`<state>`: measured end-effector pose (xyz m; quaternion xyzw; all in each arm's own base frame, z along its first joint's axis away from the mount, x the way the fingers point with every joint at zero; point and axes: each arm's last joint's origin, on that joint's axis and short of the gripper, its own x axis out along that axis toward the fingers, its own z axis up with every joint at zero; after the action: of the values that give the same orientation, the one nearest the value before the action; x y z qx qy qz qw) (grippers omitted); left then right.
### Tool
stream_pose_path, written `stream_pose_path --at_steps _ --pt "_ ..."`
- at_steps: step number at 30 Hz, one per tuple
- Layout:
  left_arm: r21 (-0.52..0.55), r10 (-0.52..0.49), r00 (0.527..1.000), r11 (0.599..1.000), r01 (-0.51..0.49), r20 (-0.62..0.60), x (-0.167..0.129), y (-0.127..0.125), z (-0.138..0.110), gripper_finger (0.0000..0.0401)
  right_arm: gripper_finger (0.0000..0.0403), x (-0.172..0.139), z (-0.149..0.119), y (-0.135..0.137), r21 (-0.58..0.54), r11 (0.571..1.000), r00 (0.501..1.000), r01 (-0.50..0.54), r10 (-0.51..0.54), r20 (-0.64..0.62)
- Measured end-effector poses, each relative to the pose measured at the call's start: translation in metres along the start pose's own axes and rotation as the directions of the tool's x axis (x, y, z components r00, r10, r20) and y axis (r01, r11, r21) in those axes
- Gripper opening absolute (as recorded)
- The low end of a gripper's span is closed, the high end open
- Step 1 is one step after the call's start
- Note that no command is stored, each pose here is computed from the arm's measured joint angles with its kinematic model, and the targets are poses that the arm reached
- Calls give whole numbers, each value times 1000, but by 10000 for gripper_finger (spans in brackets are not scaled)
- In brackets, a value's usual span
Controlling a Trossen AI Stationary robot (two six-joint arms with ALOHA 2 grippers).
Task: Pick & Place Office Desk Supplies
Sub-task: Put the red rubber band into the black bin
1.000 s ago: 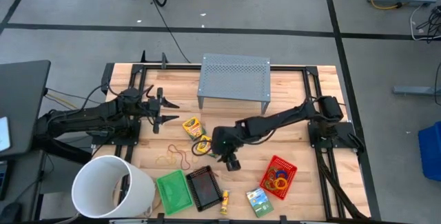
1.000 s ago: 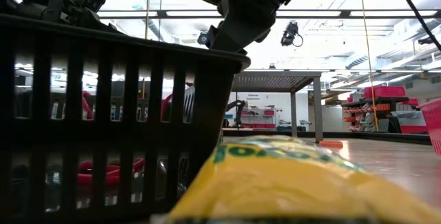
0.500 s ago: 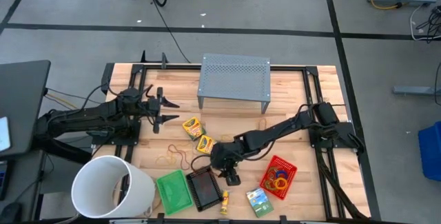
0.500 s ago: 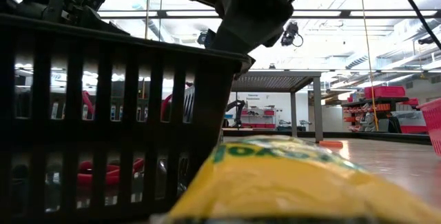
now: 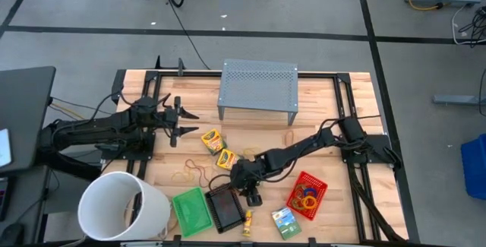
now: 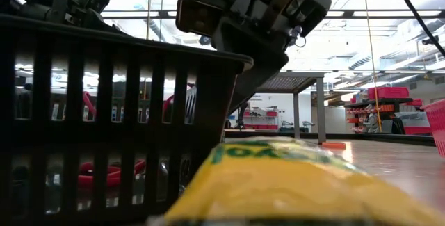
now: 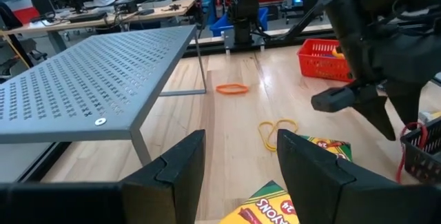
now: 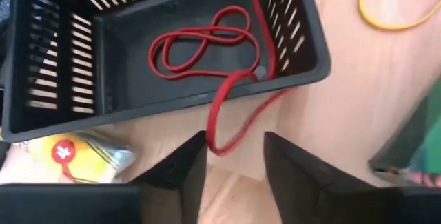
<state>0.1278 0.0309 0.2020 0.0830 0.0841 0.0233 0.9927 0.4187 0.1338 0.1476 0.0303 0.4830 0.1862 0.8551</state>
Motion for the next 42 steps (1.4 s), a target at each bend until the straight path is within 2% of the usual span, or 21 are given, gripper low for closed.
stream_pose_path --at_steps 4,6,11,15,21,26,32,39,42 --pt "-1 3 1000 1000 -3 -5 1 0 0 185 38 0 0 2 -44 999 1000 2 -2 -3" --pt "0 3 1000 1000 -3 -4 1 0 0 185 14 0 -1 5 -69 998 1000 7 -7 -7" --pt "-1 3 1000 1000 -3 -5 1 0 0 185 6 -3 -2 11 -100 994 998 52 -54 -13" --pt "-1 3 1000 1000 -3 -6 1 0 -1 185 4 -17 8 18 -138 980 989 141 -147 -31" --pt "-1 4 1000 1000 -4 1 1 0 0 185 2 -45 31 29 -219 938 959 270 -283 -30" --pt "-1 4 1000 1000 -4 0 1 0 0 185 1 -61 48 30 -290 885 928 363 -373 23" --pt "0 4 1000 1000 -4 -1 1 0 0 185 1 -70 59 32 -353 854 920 383 -386 64" --pt "0 9 1000 1000 -9 -3 1 0 0 185 0 -83 75 53 -407 827 922 387 -359 146" --pt "1 21 1000 1000 -21 -5 1 1 0 185 0 -92 83 65 -423 797 902 431 -383 198"
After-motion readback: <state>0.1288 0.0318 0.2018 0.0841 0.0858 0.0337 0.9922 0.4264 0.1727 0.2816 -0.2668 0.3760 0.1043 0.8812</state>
